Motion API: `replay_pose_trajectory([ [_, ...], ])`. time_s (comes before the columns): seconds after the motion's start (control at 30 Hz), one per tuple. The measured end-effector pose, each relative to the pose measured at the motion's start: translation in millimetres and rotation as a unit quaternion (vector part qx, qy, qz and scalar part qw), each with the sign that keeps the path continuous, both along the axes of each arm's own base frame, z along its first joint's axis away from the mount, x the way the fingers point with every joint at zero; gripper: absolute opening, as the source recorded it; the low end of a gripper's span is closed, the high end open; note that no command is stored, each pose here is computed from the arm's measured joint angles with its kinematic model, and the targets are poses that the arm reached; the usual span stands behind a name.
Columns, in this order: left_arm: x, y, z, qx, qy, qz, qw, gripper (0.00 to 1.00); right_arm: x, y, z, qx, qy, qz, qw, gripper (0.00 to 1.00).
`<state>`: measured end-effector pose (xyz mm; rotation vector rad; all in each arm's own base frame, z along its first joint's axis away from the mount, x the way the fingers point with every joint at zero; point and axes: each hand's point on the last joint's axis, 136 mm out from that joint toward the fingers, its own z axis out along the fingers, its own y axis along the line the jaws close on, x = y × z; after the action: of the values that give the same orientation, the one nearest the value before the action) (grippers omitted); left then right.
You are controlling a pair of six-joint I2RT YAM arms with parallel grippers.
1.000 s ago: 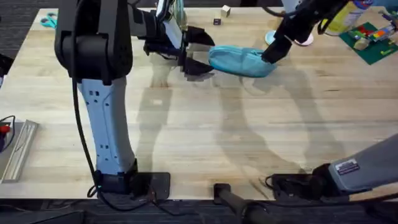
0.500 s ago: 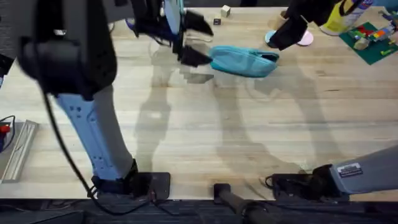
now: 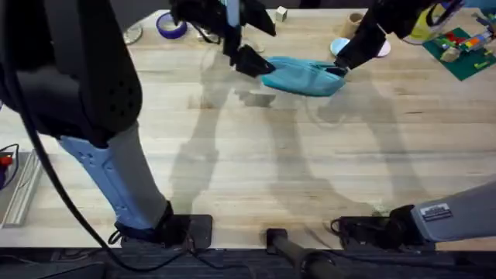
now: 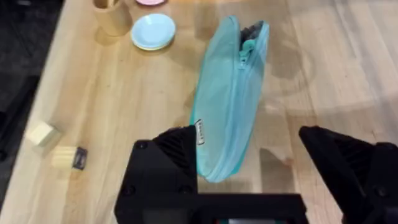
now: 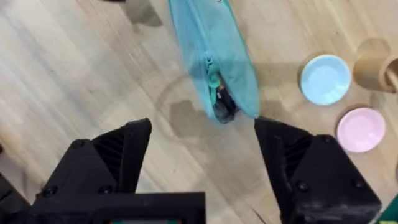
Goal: Unzip the bag, pick up the pens from the table one at a time and place them inside, then zip the bag closed.
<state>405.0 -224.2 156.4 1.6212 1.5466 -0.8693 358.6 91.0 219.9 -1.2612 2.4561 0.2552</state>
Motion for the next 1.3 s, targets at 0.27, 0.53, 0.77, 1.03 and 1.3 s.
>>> replay_pose_trajectory([
  [0.27, -15.8, -29.5, -8.4, 0.029, -0.007, -0.031, 0.999, 0.993, -12.6, -4.2, -3.2, 0.001, 0.031, -0.008, 0.999, 0.996],
  [0.53, -9.1, -45.8, -5.6, 0.028, -0.053, -0.044, 0.997, 0.993, -11.3, -19.7, -3.4, 0.005, 0.036, -0.032, 0.999, 0.996],
  [0.77, -7.3, -47.0, -13.1, 0.056, -0.064, -0.040, 0.996, 0.993, -9.5, -19.8, -2.6, 0.009, 0.033, -0.034, 0.999, 0.996],
  [1.03, -3.8, -51.5, -13.9, 0.061, -0.078, -0.040, 0.994, 0.993, -9.5, -19.8, -2.6, 0.013, 0.038, -0.048, 0.998, 0.996],
  [1.3, 9.5, -54.9, -27.4, 0.061, -0.092, -0.035, 0.993, 0.994, -9.5, -19.7, -2.6, 0.017, 0.045, -0.067, 0.997, 0.996],
])
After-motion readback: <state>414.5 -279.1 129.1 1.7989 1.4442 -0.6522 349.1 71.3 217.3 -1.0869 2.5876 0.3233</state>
